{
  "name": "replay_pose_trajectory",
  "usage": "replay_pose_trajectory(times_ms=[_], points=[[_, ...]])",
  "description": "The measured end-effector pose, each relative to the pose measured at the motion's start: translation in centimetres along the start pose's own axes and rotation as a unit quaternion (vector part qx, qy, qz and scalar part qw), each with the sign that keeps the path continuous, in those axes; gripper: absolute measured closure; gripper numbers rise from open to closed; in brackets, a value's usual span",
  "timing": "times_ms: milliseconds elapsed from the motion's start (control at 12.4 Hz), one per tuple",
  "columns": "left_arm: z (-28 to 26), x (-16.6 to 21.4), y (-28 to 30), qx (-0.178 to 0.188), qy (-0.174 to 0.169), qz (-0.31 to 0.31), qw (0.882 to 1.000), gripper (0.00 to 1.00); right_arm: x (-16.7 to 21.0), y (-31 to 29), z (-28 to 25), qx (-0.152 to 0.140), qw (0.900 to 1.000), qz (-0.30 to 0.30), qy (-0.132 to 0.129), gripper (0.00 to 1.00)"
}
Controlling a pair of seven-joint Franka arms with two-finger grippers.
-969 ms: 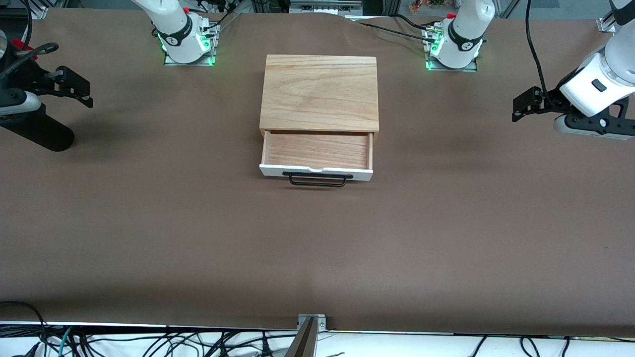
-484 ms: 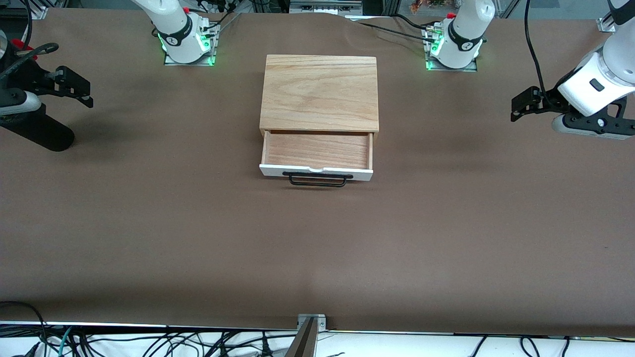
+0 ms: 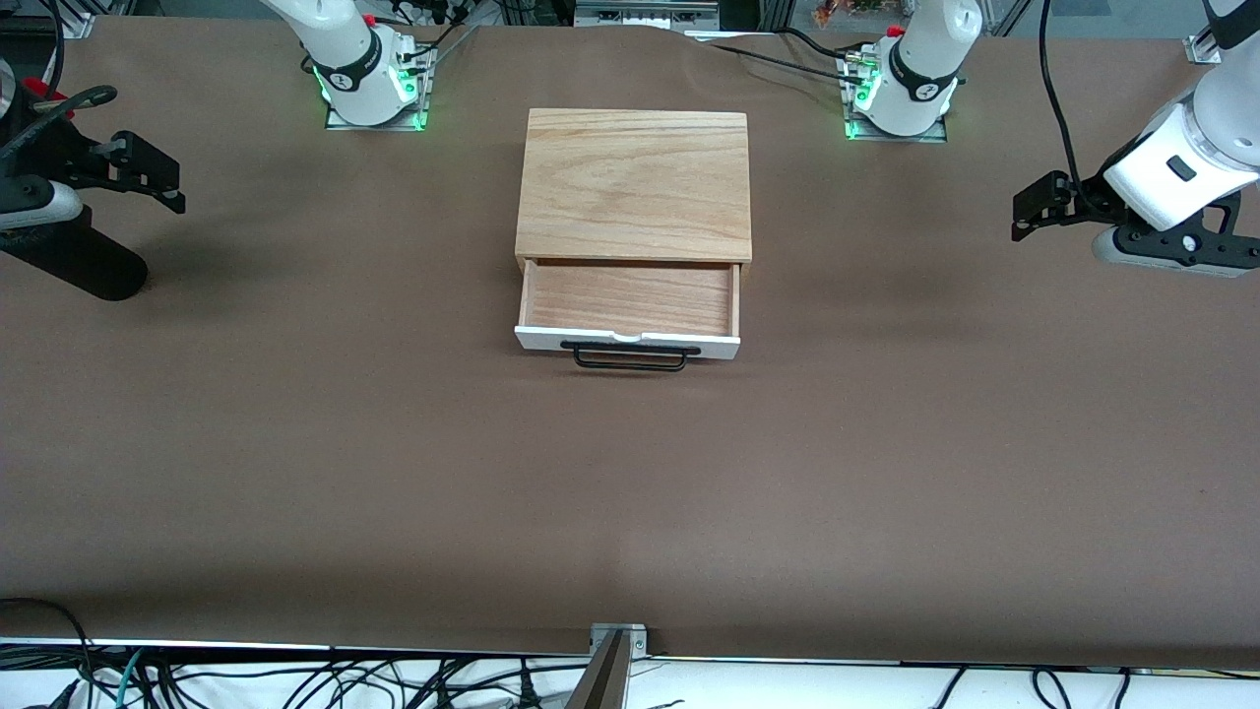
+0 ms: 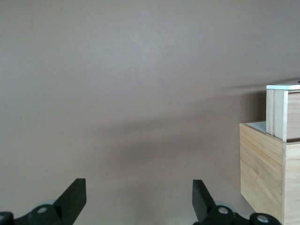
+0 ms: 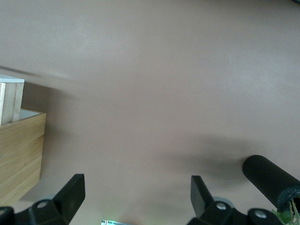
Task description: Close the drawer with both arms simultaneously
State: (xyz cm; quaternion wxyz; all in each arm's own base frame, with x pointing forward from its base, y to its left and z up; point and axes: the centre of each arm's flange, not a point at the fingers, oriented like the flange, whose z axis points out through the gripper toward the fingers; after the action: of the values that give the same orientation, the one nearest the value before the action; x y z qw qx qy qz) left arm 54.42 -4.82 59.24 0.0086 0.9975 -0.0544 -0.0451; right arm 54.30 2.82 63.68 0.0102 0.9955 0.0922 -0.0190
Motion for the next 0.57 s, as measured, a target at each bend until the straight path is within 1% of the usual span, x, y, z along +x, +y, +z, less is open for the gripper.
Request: replay_pose_trajectory(times_ms=[565], points=[[0.09,-0.12,-0.04,0.000,-0.005,0.000,1.000,0.00,-0.01,0.00,0.01,0.000,1.000,0.000,0.000,0.00]])
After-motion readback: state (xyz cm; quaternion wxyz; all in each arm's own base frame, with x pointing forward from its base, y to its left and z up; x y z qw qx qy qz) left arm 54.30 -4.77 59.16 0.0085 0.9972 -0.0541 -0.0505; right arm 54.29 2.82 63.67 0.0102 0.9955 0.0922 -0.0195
